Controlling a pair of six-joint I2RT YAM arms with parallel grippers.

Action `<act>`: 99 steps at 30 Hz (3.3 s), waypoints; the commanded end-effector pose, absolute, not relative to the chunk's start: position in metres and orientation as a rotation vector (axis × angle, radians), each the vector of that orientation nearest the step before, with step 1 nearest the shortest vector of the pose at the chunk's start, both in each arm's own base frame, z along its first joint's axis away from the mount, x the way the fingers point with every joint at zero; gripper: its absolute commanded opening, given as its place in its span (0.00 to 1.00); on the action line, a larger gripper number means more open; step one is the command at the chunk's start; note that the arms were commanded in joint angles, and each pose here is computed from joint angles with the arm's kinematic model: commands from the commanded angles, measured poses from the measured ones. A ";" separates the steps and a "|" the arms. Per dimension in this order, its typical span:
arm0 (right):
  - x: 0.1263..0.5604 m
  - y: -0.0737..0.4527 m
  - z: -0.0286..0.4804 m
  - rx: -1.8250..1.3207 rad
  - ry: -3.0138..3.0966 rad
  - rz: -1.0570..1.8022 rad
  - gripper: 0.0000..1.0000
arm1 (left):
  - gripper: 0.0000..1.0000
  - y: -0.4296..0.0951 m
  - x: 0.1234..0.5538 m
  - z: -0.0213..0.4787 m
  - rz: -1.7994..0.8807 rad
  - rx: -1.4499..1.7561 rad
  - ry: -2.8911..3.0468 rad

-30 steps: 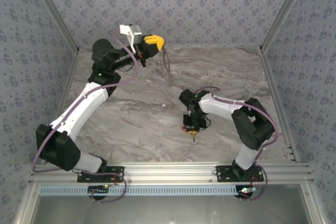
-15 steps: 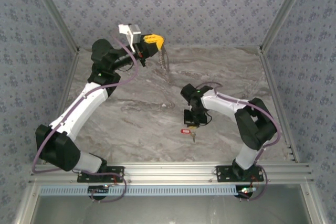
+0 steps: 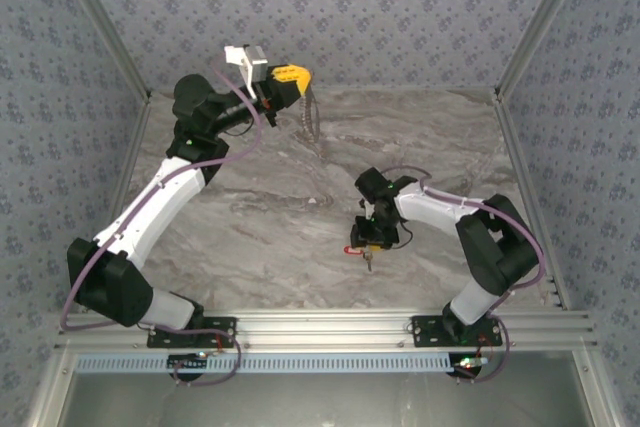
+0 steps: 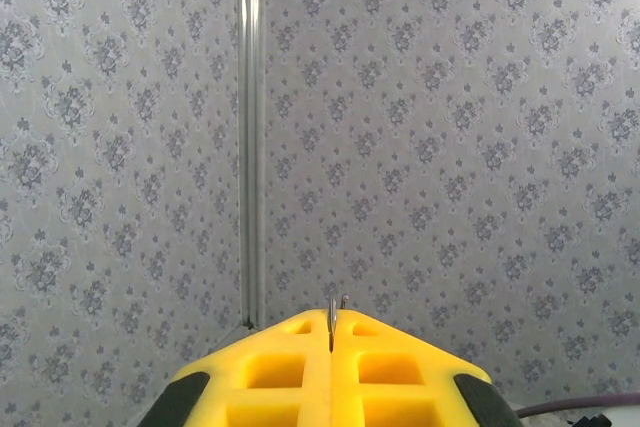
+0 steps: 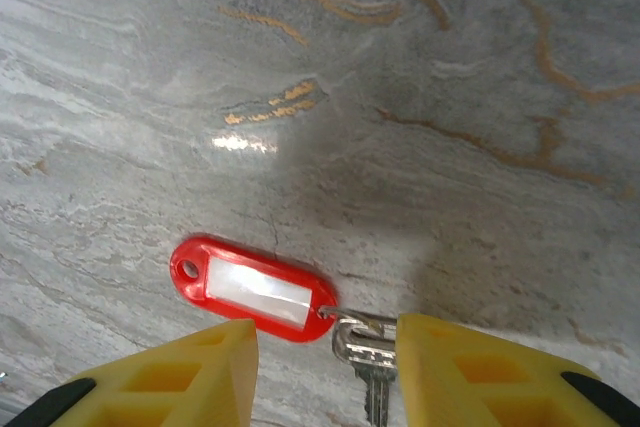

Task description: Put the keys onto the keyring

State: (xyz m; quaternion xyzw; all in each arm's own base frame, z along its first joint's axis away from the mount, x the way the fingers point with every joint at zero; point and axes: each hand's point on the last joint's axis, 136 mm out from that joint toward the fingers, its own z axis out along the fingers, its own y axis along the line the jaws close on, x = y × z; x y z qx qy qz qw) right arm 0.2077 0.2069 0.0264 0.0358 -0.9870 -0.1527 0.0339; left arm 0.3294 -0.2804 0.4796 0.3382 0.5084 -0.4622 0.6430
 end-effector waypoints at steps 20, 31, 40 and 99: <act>0.209 0.210 0.021 0.205 -3.039 -0.520 0.06 | 0.00 -0.273 0.323 0.506 -1.031 0.763 1.084; 0.215 0.215 0.036 0.239 -3.072 -0.589 0.43 | 0.00 -0.272 0.325 0.506 -1.029 0.763 1.082; 0.205 0.209 0.033 0.386 -3.096 -0.415 0.57 | 0.00 -0.272 0.326 0.505 -1.033 0.757 1.082; 0.295 0.221 0.155 0.277 -3.312 -1.166 0.00 | 0.00 -0.265 0.326 0.514 -1.033 0.718 1.071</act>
